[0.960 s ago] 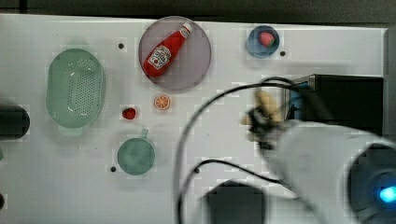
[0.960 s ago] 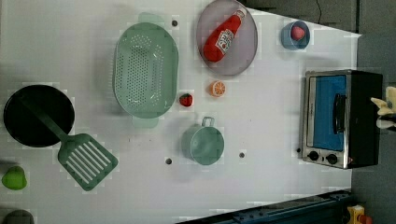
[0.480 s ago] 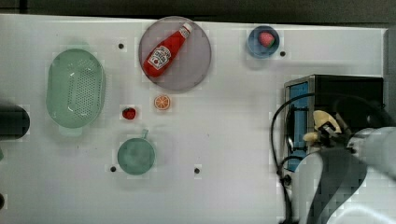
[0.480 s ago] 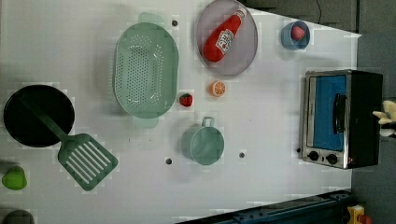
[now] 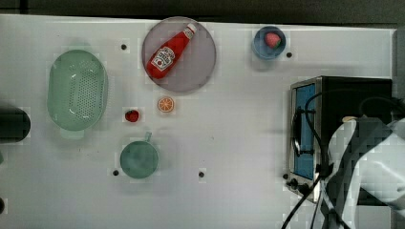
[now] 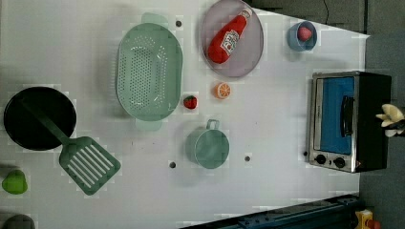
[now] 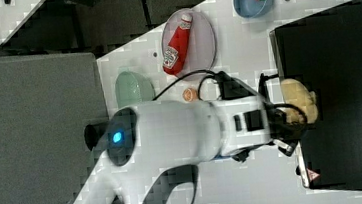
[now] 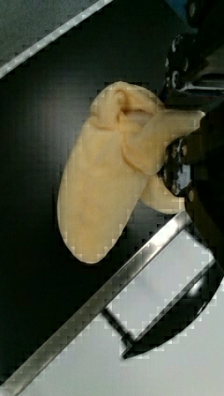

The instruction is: Pick banana from table and place on oven.

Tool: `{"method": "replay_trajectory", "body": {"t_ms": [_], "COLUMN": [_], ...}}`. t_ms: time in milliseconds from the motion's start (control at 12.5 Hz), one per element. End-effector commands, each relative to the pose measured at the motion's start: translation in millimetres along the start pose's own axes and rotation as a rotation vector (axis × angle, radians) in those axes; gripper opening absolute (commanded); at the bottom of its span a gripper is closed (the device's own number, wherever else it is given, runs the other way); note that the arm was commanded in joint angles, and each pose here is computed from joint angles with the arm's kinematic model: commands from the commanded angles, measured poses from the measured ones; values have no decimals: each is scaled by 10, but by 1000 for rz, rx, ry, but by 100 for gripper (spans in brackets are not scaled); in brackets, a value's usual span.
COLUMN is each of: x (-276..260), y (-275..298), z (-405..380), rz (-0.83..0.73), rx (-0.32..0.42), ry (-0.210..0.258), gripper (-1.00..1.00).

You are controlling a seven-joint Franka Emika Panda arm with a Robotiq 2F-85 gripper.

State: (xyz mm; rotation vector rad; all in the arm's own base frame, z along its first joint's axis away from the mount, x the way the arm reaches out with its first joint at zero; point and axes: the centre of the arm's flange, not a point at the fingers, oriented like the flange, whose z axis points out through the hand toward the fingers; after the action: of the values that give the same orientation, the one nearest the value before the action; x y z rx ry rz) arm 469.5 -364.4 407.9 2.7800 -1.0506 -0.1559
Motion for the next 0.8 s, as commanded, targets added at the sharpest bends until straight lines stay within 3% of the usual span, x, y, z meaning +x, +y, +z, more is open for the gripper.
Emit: {"method": "replay_trajectory", "body": {"t_ms": [80,560,800], "x": [33,42,77], "y": [-82,-105,-266], "z": [-350,-306,-604], "rz": [-141,-144,-180], "rx": [14,9,18], "ry": [74,66,117], "gripper": [-37,97,100]}}
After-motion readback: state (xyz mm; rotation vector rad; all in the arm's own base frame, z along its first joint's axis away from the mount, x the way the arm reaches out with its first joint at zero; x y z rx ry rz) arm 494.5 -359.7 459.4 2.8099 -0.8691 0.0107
